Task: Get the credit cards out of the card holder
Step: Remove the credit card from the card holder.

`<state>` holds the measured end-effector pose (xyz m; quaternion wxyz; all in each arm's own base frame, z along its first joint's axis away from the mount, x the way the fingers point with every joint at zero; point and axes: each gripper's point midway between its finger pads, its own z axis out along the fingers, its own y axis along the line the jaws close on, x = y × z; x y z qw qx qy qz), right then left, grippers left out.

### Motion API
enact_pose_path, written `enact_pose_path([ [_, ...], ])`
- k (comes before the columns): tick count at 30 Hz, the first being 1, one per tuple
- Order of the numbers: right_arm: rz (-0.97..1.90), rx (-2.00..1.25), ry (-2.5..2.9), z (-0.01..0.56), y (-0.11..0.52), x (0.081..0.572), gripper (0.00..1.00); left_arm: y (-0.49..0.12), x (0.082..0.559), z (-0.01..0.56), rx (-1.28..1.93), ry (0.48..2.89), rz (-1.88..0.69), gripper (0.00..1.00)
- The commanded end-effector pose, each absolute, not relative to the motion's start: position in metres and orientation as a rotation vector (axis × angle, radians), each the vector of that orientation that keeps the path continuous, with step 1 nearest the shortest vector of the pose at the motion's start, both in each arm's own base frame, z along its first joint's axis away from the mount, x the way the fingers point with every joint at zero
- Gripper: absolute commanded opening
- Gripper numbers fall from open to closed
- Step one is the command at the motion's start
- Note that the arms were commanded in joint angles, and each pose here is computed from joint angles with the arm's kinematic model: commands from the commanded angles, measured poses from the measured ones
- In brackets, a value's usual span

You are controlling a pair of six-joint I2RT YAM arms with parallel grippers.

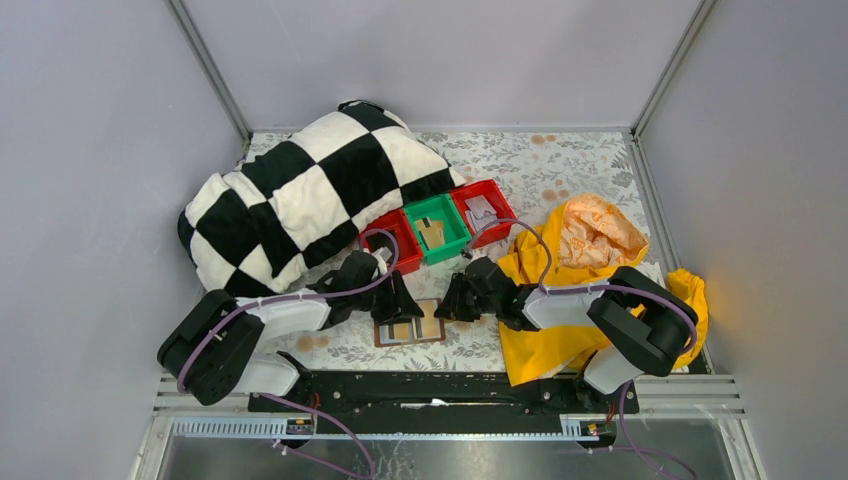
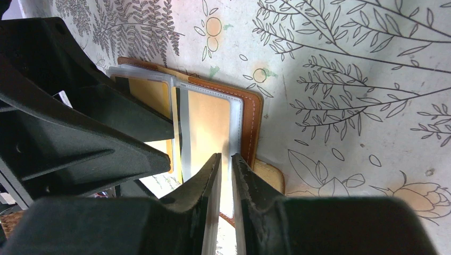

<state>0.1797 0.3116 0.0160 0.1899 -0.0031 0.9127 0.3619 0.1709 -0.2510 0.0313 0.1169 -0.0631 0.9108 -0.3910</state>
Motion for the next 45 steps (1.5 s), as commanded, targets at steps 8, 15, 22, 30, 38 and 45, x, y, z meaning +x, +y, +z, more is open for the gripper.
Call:
enact_pose_path([
  [8,0.895,-0.001,2.655,-0.008,0.291,0.166,0.21,-0.23,0.159,-0.006,-0.251,2.735,-1.002,0.43],
  [15,0.894,0.0,2.657,-0.009,0.291,0.166,0.21,-0.236,0.161,0.001,-0.251,2.707,-1.058,0.34],
  [22,0.893,0.0,2.661,-0.01,0.29,0.165,0.21,-0.236,0.161,0.003,-0.26,2.7,-1.07,0.15],
  [30,0.892,0.006,2.671,-0.015,0.289,0.163,0.21,-0.232,0.16,0.004,-0.259,2.705,-1.036,0.0],
  [38,0.886,0.01,2.675,-0.017,0.288,0.163,0.21,-0.225,0.158,0.01,-0.255,2.7,-1.0,0.0],
  [45,0.892,0.008,2.675,-0.016,0.289,0.162,0.2,-0.221,0.154,0.014,-0.255,2.698,-0.996,0.0],
])
